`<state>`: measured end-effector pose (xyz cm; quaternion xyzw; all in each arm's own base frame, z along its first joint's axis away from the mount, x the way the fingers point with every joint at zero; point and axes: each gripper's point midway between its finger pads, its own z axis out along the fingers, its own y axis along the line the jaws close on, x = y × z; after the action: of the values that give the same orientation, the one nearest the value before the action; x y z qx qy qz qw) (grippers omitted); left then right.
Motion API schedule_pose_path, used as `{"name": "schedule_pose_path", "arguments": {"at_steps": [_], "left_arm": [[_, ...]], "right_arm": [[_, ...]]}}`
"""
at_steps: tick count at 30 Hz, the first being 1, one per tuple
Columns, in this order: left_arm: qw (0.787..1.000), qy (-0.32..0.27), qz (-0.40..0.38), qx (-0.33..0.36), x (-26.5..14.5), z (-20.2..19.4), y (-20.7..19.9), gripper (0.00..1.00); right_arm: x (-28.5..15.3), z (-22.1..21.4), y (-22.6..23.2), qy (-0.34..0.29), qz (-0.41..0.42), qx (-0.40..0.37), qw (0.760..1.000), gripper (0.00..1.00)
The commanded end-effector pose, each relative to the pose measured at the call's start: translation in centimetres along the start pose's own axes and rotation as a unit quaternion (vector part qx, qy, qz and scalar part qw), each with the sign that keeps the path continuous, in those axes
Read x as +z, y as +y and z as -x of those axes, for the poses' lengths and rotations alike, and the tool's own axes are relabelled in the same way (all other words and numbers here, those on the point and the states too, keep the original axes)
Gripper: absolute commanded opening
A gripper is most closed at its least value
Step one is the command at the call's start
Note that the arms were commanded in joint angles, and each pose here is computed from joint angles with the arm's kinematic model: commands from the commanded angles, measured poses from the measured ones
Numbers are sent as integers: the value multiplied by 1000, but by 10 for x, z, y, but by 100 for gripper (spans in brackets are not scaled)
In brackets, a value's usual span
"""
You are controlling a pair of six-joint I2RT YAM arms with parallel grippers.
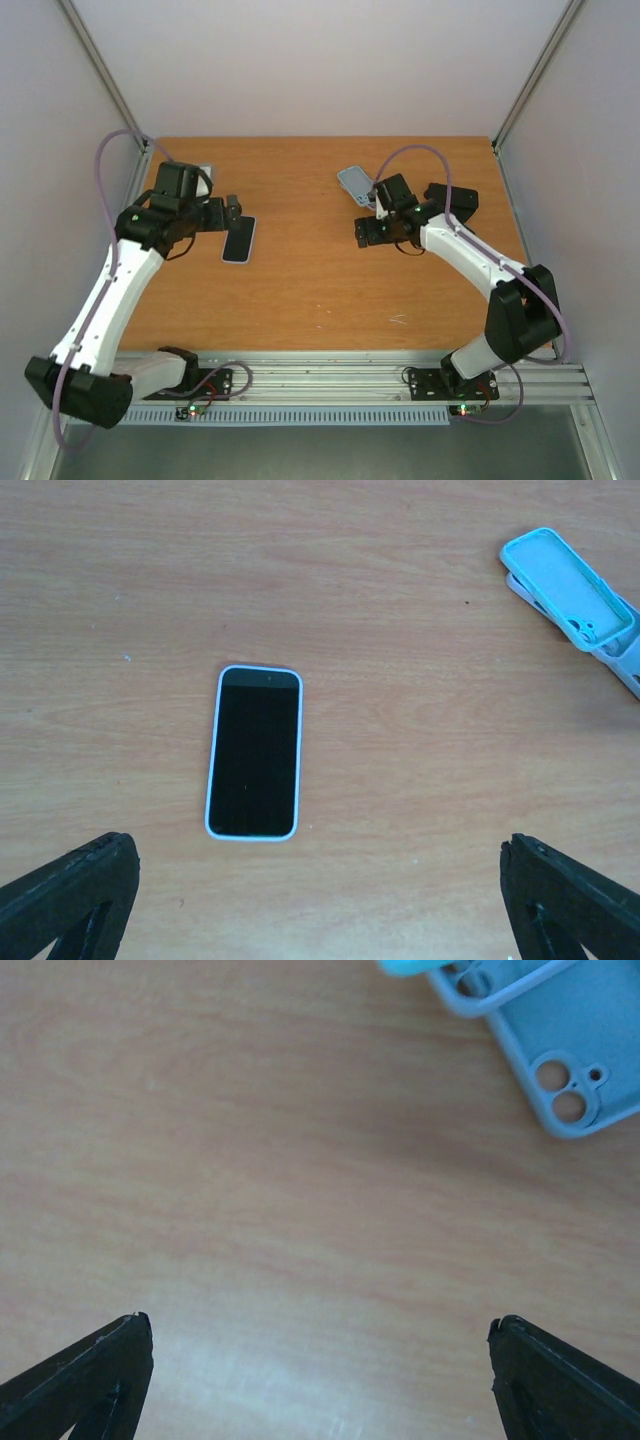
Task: Put the phone into the phone case
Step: Move the phone with the phone case to the center of the board, then pick up the corner of the phone case from the top corners of the phone case.
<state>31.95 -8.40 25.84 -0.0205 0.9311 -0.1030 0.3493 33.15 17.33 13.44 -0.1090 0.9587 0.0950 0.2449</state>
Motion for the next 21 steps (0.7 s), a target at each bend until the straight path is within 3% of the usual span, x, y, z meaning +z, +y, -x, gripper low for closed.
{"name": "schedule_pose_path", "arguments": {"at_steps": [1, 3, 8, 21], "left_arm": [[1000, 1, 3, 31, -21, -15, 6, 99], [998, -21, 29, 50, -27, -13, 16, 99], [997, -61, 6, 56, -25, -20, 13, 99], [997, -44, -20, 61, -15, -36, 8, 99]], "right_arm": [[8, 38, -16, -25, 19, 19, 999, 89], [15, 52, -24, -29, 28, 36, 999, 86], [36, 81, -49, -25, 33, 66, 997, 75], [98, 124, -96, -12, 46, 122, 991, 37]]}}
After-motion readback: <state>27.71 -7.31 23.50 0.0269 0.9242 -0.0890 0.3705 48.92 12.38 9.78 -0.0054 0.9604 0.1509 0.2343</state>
